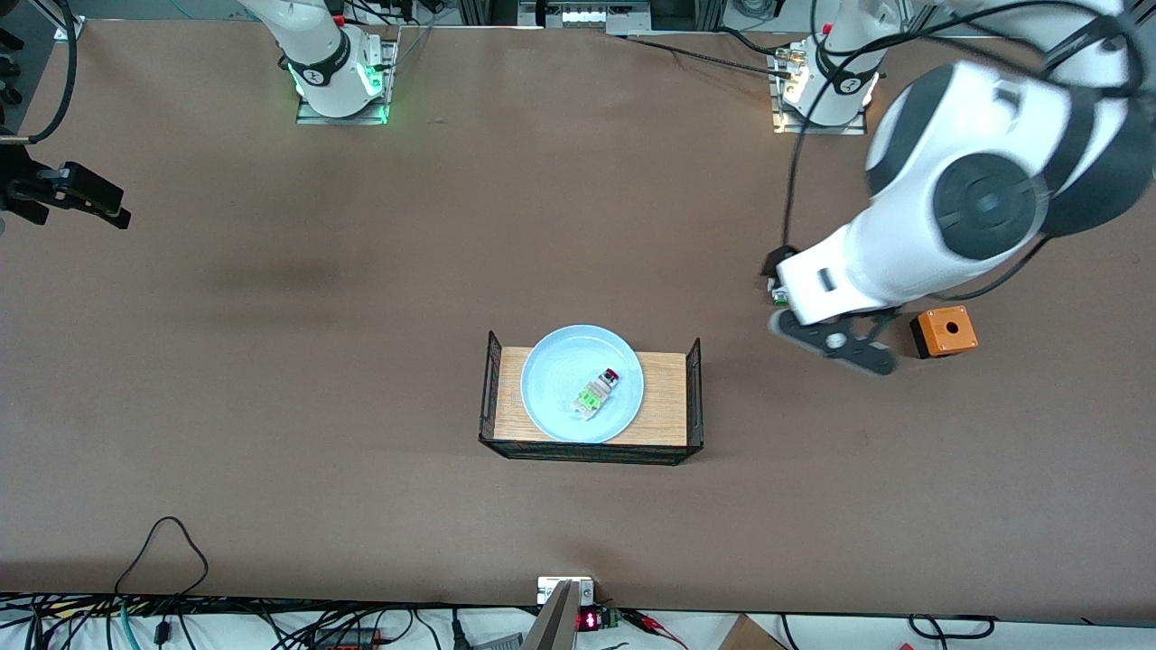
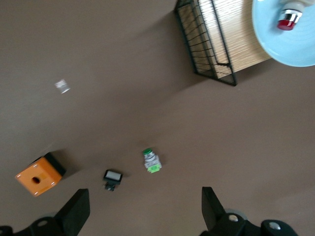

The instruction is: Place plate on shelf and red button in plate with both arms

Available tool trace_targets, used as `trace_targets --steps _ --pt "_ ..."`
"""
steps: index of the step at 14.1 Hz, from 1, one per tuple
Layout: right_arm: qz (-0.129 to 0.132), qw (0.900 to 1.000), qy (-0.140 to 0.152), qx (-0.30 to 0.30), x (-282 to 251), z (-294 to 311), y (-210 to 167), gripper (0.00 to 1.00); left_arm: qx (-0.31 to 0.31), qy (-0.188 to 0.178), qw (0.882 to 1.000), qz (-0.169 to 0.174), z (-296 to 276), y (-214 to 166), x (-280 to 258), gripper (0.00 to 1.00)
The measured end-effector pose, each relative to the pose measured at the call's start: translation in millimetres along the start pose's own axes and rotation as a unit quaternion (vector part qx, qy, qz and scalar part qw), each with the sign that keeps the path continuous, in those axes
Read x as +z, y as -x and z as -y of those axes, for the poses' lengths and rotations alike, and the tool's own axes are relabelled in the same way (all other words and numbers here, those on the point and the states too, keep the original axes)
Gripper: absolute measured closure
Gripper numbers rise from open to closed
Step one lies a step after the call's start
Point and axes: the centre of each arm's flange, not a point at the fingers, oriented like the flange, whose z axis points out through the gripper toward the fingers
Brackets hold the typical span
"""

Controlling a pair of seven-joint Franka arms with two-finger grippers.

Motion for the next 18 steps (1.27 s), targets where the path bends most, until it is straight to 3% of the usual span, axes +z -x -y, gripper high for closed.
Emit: trace_targets --steps 6,10,13,18 --pt "0.0 1.0 0.0 -0.001 0 1 0 0.0 -0.054 0.007 0.998 0.009 64 44 -10 0.0" --pt "0.0 1.0 0.0 -0.001 0 1 0 0.0 -0.105 0.031 0.994 -0.026 118 86 -15 0.0" --pt "0.0 1.0 0.0 -0.001 0 1 0 0.0 -0.121 0.028 0.991 -0.041 116 117 -15 0.0" --pt "0.0 1.0 0.0 -0.001 0 1 0 0.0 -0.216 0.033 0.975 -0.042 136 140 -12 0.0"
